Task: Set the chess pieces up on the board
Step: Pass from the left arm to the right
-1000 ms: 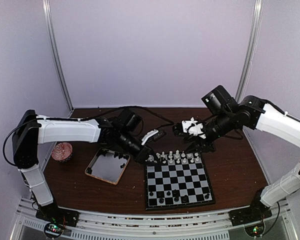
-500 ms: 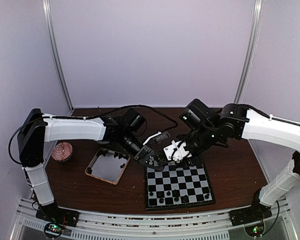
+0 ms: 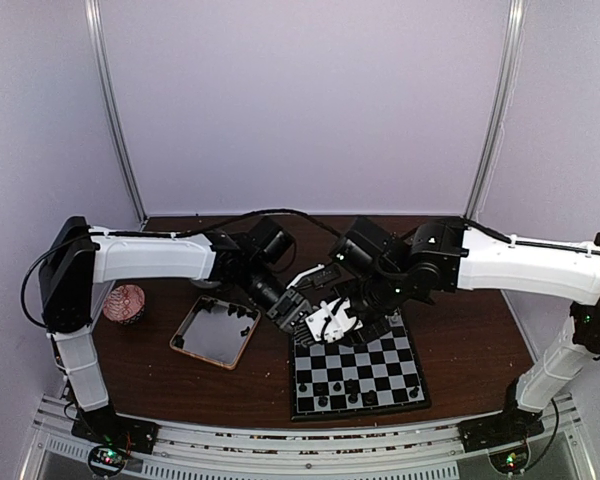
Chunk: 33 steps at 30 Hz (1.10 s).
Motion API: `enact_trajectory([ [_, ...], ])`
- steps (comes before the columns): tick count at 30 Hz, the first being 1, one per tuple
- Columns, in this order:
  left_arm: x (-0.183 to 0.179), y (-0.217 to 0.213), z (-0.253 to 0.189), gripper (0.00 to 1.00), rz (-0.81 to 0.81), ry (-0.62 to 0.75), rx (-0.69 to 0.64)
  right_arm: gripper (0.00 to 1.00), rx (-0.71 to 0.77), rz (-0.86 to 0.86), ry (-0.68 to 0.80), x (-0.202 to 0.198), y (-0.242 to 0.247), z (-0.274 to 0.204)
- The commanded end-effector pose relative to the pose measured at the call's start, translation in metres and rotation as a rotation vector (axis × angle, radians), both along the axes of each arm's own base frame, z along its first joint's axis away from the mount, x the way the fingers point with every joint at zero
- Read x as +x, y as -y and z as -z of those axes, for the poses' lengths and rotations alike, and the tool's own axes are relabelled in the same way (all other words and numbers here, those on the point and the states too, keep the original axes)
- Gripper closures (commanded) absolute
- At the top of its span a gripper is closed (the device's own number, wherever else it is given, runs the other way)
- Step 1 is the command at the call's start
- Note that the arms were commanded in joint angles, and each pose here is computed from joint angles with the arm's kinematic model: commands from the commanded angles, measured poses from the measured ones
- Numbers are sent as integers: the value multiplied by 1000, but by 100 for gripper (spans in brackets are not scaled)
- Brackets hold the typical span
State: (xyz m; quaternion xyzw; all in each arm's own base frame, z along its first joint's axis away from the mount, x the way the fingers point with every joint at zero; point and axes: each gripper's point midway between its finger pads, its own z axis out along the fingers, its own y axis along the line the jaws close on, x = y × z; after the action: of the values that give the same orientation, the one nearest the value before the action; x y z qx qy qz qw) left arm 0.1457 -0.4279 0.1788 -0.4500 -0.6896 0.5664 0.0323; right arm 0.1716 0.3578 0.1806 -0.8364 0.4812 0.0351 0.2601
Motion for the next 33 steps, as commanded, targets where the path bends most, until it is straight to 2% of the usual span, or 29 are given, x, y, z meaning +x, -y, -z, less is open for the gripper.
enact_trajectory([
  [1, -4, 4, -6, 96, 35, -22, -25, 57, 16, -13, 46, 3, -11, -10],
  [4, -5, 3, -6, 96, 41, -25, -25, 62, 4, -35, 60, 0, -12, -10],
  [8, -6, 3, -3, 96, 47, -27, -20, 77, -22, -47, 84, -1, -8, -9],
  [12, -6, 2, 1, 96, 46, -32, 1, 86, -36, -42, 90, 0, -4, -8],
  [16, 2, -2, 3, 84, 9, 24, 31, 89, -27, -14, 94, 2, -2, -7],
  [20, 15, -14, 0, 73, -83, 118, 53, 90, 24, 92, 69, 10, 6, -6],
  [22, 27, -19, -4, 67, -167, 187, 46, 90, 72, 164, 24, 16, 9, -11],
  [26, 53, -25, -28, 60, -338, 323, -23, 90, 219, 313, -170, 23, 11, -31],
  [29, 73, -28, -50, 50, -464, 443, -89, 90, 315, 382, -334, 27, 12, -45],
  [30, 76, -29, -65, 42, -507, 504, -143, 90, 348, 403, -392, 29, 12, -51],
  [33, 85, -30, -96, 42, -641, 699, -244, 90, 437, 445, -543, 35, 14, -62],
])
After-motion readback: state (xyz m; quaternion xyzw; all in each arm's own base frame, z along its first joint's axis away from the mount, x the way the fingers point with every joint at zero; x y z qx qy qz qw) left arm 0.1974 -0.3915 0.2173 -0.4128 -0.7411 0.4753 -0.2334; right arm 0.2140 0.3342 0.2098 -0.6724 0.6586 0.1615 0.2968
